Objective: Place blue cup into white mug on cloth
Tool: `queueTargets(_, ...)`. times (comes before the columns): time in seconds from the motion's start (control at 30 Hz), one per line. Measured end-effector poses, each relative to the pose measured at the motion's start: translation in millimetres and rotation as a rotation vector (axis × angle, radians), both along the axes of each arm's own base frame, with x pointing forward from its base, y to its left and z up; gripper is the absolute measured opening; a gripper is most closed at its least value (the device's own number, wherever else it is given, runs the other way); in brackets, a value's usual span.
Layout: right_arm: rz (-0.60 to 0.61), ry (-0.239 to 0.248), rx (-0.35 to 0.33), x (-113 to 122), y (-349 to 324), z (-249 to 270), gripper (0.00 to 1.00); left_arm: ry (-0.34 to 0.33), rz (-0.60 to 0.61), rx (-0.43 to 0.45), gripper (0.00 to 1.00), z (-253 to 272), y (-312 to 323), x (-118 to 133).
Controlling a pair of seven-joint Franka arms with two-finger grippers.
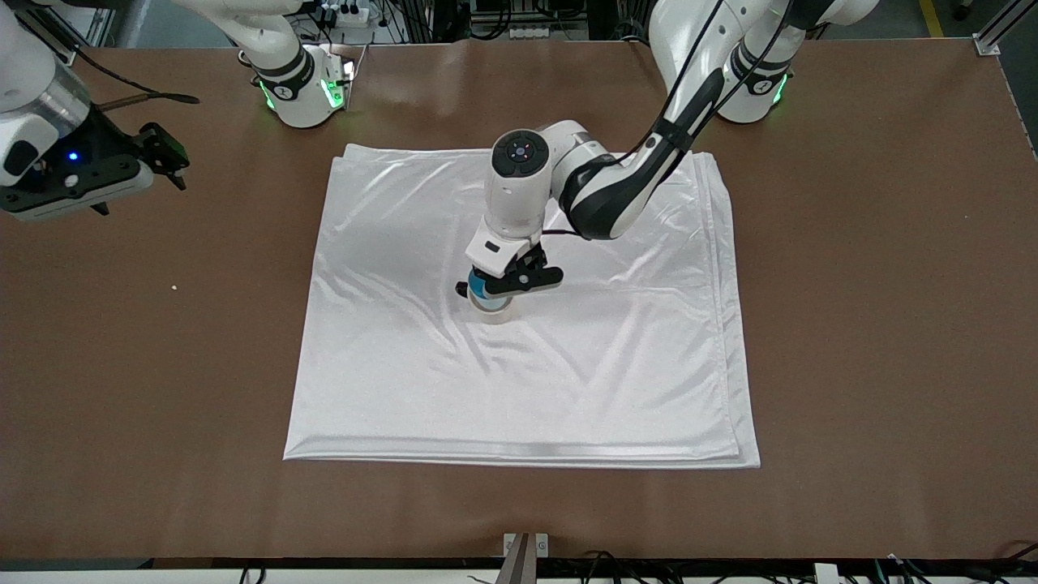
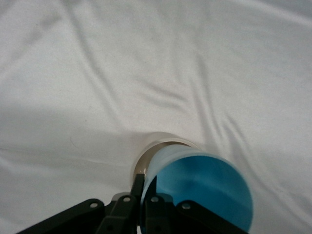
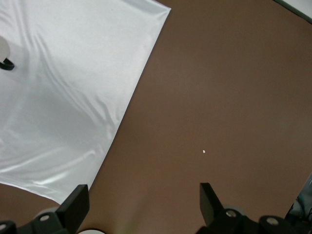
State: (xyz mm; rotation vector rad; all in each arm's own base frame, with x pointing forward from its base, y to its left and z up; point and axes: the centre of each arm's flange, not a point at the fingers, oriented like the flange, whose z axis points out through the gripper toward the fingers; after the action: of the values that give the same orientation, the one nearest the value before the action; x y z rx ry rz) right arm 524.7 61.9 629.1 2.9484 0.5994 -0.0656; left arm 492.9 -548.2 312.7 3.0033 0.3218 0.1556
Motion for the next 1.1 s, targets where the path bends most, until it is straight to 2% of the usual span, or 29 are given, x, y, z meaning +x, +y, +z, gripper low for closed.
queueTargets(0.27,-0.192,-0.024,0.027,3.8,-13.8,1.6,1.00,0.010,-0.007,0.006,0.04,-10.8,-4.1,-3.9)
queueTargets(0.4,-0.241,-0.044,0.031,7.2,-12.7,0.8,1.00,0.017,-0.013,0.012,0.07,-17.4,-7.2,-7.7)
queueTargets(0.6,-0.280,-0.058,0.037,16.2,-19.5,-6.4,1.00,0.017,-0.014,0.015,0.34,-20.6,-8.0,-8.3)
queueTargets(0.63,-0.286,-0.059,0.038,17.6,-21.4,-7.6,1.00,0.016,-0.013,0.014,0.43,-20.1,-7.9,-7.8)
queueTargets(0.77,-0.320,-0.067,0.041,21.4,-26.0,-10.5,1.00,0.008,-0.009,0.009,0.61,-16.0,-7.4,-4.0)
queueTargets(1.0,-0.354,-0.096,0.050,26.6,-25.8,-11.1,1.00,-0.032,0.021,-0.002,0.90,1.9,2.6,16.1)
queueTargets(1.03,-0.356,-0.100,0.052,27.5,-25.8,-11.1,1.00,-0.039,0.025,-0.002,0.99,5.2,5.1,19.7)
queueTargets(1.1,-0.359,-0.108,0.055,29.6,-26.0,-11.9,1.00,-0.053,0.029,-0.004,1.00,13.0,9.8,25.8)
